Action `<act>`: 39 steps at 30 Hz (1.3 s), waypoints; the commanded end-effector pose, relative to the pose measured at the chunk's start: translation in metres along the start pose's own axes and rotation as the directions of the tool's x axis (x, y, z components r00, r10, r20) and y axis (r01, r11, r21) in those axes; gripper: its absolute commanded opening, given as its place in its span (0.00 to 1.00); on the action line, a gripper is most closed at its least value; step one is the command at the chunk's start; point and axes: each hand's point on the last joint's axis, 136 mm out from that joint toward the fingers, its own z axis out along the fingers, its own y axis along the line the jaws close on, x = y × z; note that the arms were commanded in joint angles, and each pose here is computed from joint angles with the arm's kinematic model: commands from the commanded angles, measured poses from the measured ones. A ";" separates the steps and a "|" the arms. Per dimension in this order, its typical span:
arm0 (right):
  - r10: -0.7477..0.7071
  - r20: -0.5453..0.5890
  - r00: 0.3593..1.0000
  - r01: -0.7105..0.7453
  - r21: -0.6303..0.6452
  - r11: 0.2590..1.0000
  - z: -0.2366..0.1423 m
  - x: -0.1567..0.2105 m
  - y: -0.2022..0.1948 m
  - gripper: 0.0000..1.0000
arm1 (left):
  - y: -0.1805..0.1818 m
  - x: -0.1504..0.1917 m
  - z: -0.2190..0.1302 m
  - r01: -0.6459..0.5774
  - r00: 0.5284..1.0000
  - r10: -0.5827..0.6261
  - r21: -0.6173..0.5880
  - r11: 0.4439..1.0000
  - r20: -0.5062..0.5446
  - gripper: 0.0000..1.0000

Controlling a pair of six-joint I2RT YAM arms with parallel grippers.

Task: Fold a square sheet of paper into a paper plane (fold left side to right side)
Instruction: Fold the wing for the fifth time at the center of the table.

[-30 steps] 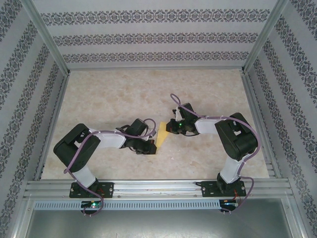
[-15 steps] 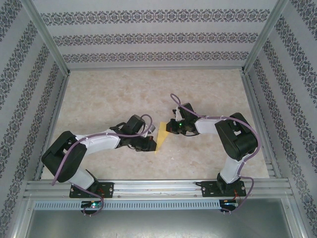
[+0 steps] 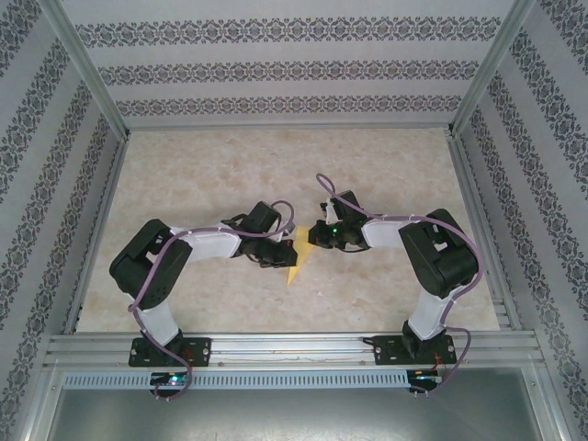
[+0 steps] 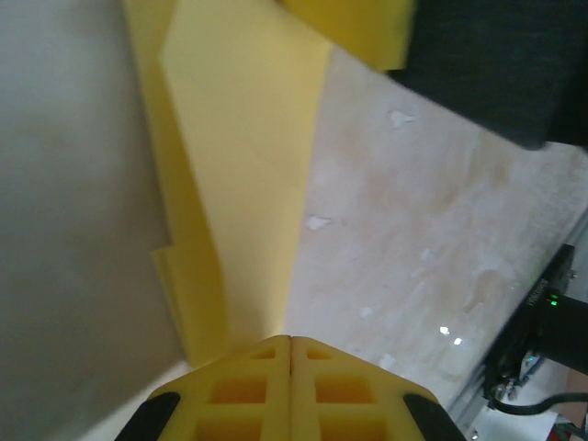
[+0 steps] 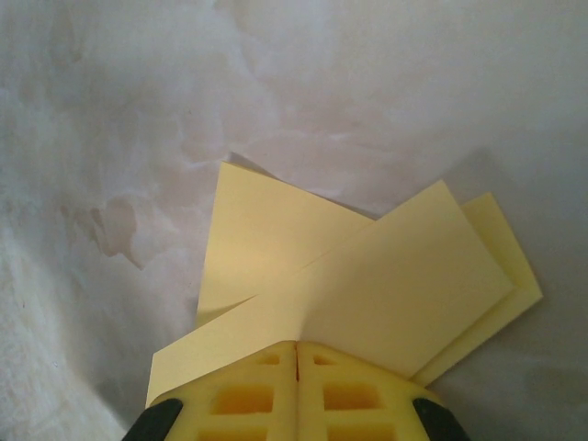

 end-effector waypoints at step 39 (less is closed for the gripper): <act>0.014 0.013 1.000 -0.013 -0.061 0.998 -0.008 0.051 0.045 0.00 | 0.064 0.034 0.018 0.080 0.996 -0.086 -0.200 0.976 -0.021 0.00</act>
